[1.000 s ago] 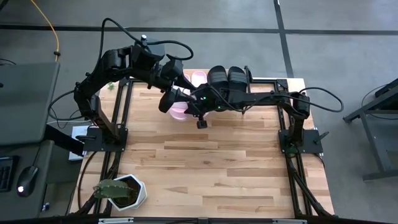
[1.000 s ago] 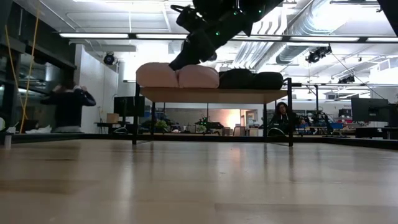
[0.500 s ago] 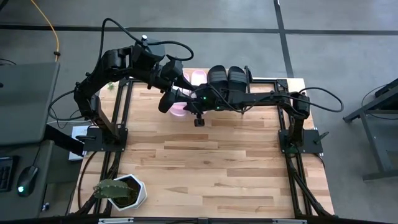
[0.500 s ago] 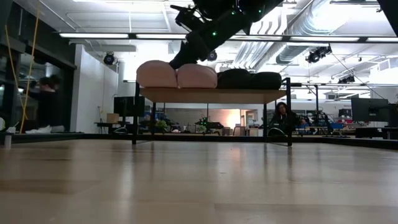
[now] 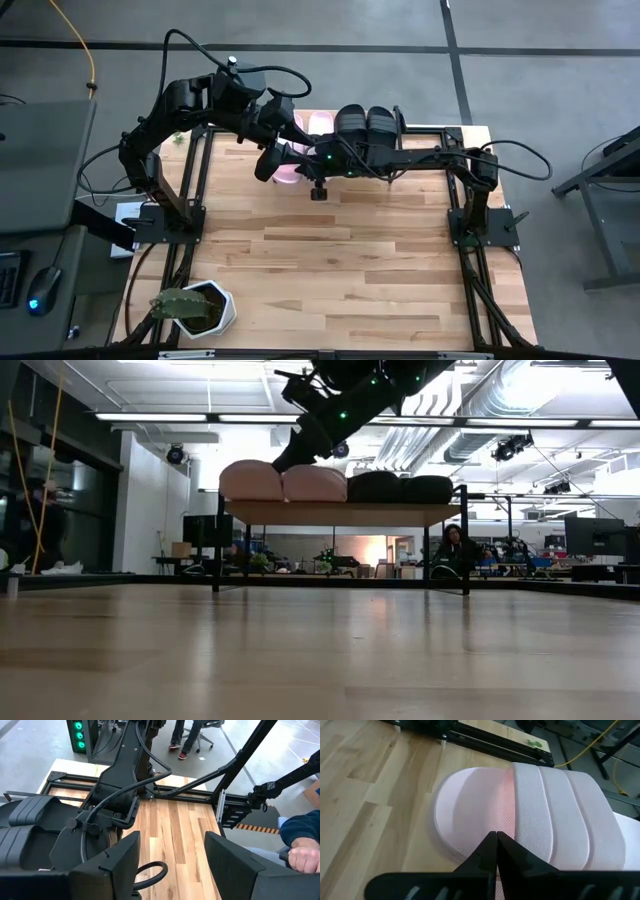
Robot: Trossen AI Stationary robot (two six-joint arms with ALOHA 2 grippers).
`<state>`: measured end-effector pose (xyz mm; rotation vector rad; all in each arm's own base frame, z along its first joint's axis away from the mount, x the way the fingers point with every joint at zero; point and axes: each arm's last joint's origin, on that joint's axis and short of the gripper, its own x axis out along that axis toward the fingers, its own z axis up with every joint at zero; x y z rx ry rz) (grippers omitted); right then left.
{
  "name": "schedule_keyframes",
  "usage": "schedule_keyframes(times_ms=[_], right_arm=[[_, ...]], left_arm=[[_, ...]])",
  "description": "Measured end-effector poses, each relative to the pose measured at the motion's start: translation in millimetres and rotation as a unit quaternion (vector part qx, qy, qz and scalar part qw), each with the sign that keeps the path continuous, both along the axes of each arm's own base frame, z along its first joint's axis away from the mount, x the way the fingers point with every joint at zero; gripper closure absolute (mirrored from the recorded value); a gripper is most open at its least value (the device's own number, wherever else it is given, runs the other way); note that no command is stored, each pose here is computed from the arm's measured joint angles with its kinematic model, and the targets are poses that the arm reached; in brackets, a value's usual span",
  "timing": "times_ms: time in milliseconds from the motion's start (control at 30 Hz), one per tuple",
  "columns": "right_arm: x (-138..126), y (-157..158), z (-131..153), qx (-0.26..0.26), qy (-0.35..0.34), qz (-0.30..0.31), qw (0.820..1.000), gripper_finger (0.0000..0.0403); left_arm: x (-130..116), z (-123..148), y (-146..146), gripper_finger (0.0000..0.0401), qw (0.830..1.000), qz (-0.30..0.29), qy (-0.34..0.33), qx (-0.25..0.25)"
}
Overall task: Pick and place slides into the shelf
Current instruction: Put the pink slide on the shelf aligned with the other pink slide, then return to Home Position
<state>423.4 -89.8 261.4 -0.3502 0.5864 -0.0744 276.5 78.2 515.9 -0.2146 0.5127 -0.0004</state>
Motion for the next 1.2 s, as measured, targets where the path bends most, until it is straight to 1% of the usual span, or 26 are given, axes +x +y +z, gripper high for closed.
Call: schedule_keyframes(times_ms=[133, 300, 533, 633, 733, 800, 933, 1033, 1200], right_arm=[[0.0, 0.6, -0.1, 0.013, -0.002, 0.016, 1.0, 0.0403], [0.0, 1.0, 1.6, 0.014, 0.004, 0.02, 1.0, 0.0402], [0.0, 1.7, 25.7, 0.013, 0.032, 0.014, 0.999, 0.0403], [0.9, 1.6, 39.7, 0.008, 0.023, 0.016, 1.0, 0.0403], [0.3, 1.9, 44.4, 0.012, 0.027, 0.015, 0.999, 0.0403], [0.1, 1.9, 49.3, 0.01, 0.02, 0.015, 1.0, 0.0403], [-3.4, 0.5, 58.0, 0.012, 0.021, 0.012, 1.0, 0.0403], [-5.5, -1.4, 64.5, 0.015, 0.03, 0.009, 0.999, 0.0403], [-6.8, -3.7, 81.9, 0.011, 0.018, 0.006, 1.0, 0.0403]], left_arm=[[-0.1, -0.1, 0.0, 0.019, 1.0, 0.0, 0.001, 0.0], [-0.9, -1.5, -0.3, 0.019, 1.0, -0.001, 0.009, -0.002], [-1.1, -1.9, -0.4, 0.019, 1.0, -0.007, 0.011, 0.008], [-1.7, -2.8, -0.3, 0.019, 1.0, -0.012, 0.015, 0.02], [-3.4, -4.4, 0.3, 0.019, 0.999, -0.001, 0.029, 0.041], [-7.1, -4.4, 0.1, 0.019, 0.998, 0.006, 0.038, 0.054], [-16.0, 0.9, -1.4, 0.019, 0.997, 0.022, 0.032, 0.067], [-28.9, 9.1, -4.9, 0.019, 0.996, 0.029, 0.017, 0.082], [-49.8, 20.8, -9.5, 0.019, 0.992, 0.058, -0.001, 0.108]])
